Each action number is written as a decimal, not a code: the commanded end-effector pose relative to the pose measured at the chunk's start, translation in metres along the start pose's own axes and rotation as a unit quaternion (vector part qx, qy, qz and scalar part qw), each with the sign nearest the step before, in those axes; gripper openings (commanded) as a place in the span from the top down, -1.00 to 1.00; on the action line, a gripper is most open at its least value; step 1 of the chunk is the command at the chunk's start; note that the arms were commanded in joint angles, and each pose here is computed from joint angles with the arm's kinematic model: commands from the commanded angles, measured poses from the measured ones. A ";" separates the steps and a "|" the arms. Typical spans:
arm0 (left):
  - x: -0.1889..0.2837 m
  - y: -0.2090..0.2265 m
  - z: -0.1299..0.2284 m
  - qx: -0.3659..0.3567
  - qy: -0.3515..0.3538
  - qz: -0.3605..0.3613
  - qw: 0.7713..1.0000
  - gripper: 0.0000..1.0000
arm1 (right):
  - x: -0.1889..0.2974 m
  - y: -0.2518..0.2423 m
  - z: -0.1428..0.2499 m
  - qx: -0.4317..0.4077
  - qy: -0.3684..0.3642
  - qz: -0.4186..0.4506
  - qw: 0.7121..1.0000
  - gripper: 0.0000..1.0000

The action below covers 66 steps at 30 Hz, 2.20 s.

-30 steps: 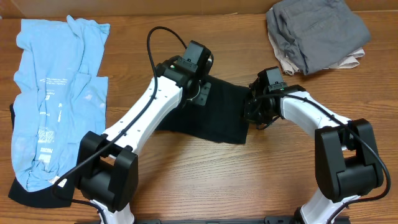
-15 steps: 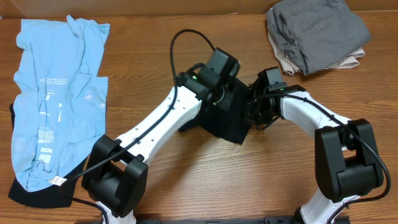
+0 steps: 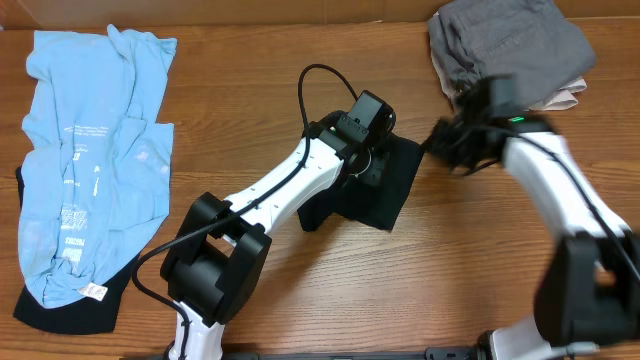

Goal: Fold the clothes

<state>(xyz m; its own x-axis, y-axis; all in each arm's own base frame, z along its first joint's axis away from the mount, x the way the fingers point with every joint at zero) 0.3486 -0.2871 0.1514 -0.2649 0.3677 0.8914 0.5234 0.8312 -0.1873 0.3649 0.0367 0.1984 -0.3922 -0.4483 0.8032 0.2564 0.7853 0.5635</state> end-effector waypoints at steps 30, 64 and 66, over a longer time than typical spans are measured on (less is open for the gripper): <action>0.318 0.170 -0.107 0.124 -0.316 -0.035 0.940 -1.00 | 0.082 0.069 0.015 0.172 -0.074 -0.004 0.982 0.24; 0.262 0.228 -0.078 0.185 -0.184 -0.090 0.961 -1.00 | -0.081 0.020 0.104 0.116 0.109 0.249 0.955 0.27; 0.259 0.229 -0.078 0.184 -0.180 -0.090 0.962 -1.00 | -0.079 0.019 0.100 0.110 0.105 0.248 0.957 0.28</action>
<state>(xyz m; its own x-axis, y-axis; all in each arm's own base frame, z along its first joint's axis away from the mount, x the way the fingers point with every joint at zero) 0.4588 -0.0337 0.3803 -0.6382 0.2728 0.7199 0.1252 0.9594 -0.2526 0.3076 0.1378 0.1254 -0.0595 -0.0676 0.9959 0.1155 0.9905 0.0741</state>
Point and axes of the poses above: each gripper's point midway between its finger pads, its own x axis back along the fingers, its own y axis along the line the jaws close on, z = x × y, the point moved 9 cm from there along x, back along the fingers, and after that the axes turned 5 degrees about -x, right-handed, at the moved point
